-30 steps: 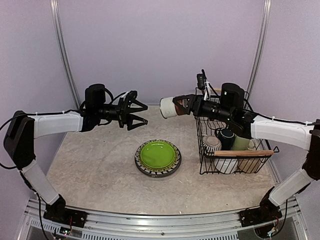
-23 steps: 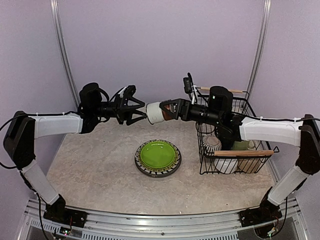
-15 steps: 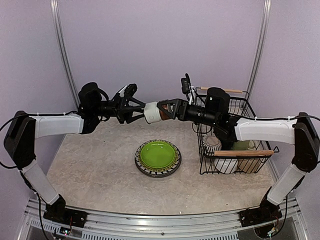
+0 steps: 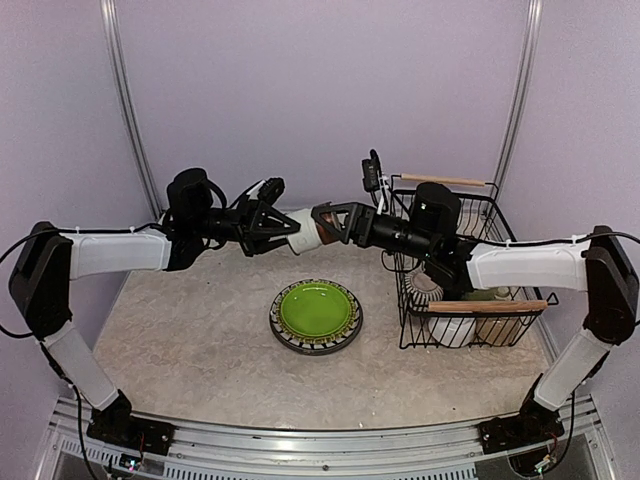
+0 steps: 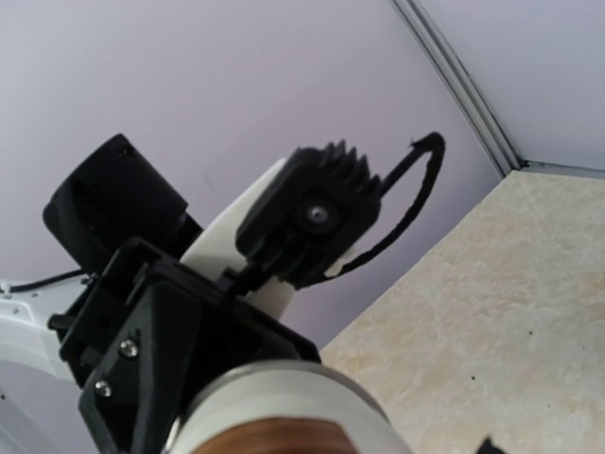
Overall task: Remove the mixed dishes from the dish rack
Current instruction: Pass from the right arm to the left
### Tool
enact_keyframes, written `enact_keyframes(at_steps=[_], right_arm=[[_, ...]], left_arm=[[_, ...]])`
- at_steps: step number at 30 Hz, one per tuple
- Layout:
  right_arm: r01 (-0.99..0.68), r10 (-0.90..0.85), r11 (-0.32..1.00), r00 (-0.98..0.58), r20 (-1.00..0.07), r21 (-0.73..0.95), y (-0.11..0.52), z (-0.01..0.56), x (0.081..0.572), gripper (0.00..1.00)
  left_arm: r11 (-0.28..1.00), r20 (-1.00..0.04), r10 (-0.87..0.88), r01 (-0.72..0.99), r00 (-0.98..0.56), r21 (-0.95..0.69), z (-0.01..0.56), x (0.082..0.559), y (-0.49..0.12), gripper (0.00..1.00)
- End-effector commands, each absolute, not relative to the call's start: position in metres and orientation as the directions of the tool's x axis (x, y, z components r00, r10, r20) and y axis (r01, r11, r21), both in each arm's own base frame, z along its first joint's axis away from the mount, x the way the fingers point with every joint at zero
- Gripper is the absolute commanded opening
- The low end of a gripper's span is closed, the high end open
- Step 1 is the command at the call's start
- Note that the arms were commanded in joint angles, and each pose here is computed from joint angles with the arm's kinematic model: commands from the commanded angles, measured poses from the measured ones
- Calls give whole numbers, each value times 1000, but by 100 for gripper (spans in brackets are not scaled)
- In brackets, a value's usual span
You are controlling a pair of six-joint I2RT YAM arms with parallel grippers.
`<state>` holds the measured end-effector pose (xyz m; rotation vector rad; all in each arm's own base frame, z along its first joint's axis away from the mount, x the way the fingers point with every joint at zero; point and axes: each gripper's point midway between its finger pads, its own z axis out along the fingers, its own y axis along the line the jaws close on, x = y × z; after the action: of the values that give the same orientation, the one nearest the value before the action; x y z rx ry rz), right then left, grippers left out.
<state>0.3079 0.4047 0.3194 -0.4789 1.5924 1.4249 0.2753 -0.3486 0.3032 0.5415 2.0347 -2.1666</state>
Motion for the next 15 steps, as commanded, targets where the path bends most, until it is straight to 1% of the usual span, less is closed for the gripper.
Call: enact_keyframes(at_steps=[1,2,4,5,6,10,11,13,14,15], right_arm=[[-780,285,258,-503,-816,570,410,308,307,0],[-781,285,254,-503,-816,571,411,309,306,0],[-781,282,251,-506,-815,571,413,307,305,0],[-780,284,252,-506,-815,573,413,307,306,0],[-778,284,254,-508,-813,574,413,306,305,0],[-754,284,312,-507,-814,578,407,302,312,0],[-745,282,337,-503,-817,576,404,301,315,4],[-706,279,414,-503,-818,575,396,293,323,34],[-687,279,449,-499,-820,571,391,292,326,52],[-660,279,495,-495,-823,565,384,289,331,70]], left_arm=[[-93,-372,163,361,-914,-928,309,275,-353,22],[-89,-371,163,360,-914,-928,308,275,-353,20],[-77,-373,151,365,-916,-928,307,279,-351,12],[-63,-367,138,361,-920,-930,306,283,-348,2],[-48,-364,119,361,-924,-931,305,287,-345,0],[36,-355,42,357,-934,-934,299,305,-330,0],[74,-356,16,356,-934,-931,296,312,-327,0],[176,-347,-22,338,-938,-925,284,322,-321,0],[235,-349,-43,330,-936,-915,278,327,-319,0],[303,-329,-57,298,-942,-905,268,330,-315,0]])
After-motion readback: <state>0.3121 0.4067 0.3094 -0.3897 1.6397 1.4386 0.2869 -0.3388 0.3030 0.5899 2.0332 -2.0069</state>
